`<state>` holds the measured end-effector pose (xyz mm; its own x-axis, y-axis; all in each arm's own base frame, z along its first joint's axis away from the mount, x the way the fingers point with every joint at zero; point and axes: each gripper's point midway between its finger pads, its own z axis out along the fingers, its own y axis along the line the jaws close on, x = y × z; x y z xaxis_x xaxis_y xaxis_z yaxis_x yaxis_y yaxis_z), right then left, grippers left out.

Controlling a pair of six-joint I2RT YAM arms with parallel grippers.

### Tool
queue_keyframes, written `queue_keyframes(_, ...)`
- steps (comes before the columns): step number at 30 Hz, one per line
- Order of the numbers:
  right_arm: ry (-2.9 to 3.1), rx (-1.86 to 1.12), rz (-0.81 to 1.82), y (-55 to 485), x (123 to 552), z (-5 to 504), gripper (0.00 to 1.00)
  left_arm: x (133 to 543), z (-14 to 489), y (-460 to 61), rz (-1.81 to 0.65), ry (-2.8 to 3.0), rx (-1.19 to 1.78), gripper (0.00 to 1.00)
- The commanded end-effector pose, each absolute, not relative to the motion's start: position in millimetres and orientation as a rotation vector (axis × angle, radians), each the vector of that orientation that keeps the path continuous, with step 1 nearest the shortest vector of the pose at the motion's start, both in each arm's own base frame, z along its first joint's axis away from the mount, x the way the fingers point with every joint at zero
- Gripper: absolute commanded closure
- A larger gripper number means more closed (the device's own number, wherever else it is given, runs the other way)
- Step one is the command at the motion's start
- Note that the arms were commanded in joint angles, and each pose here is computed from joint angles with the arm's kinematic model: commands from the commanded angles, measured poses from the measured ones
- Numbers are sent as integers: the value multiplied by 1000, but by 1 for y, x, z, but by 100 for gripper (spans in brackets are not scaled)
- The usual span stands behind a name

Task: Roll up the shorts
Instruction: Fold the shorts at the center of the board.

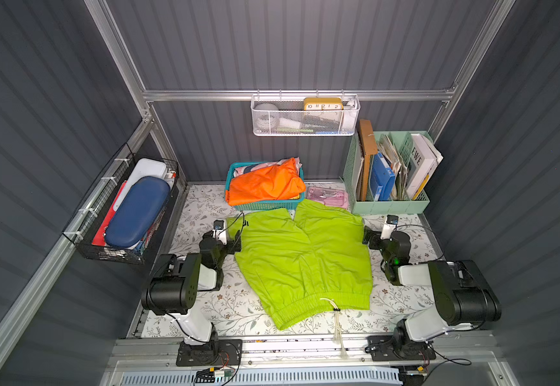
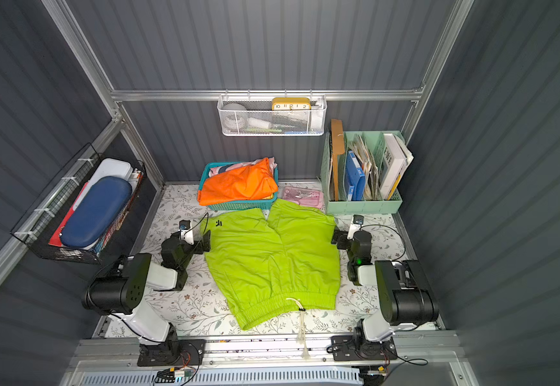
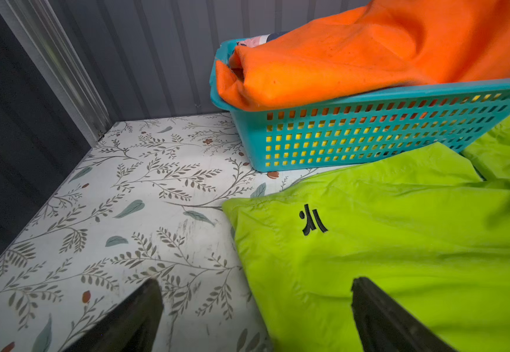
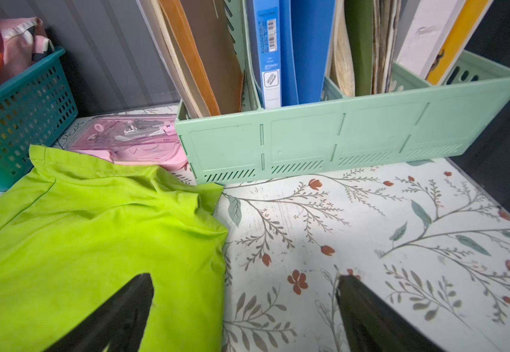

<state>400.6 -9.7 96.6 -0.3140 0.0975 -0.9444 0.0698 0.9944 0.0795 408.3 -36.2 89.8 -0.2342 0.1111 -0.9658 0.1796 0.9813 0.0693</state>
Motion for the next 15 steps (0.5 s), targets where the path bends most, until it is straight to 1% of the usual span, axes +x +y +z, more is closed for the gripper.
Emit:
queue_keyframes(1, 1897, 139, 22, -13, 400, 94, 1, 411, 96, -36, -82, 1795, 204, 0)
queue_keyframes(15, 1894, 138, 22, -12, 400, 95, 1, 411, 97, -36, -82, 1794, 203, 0)
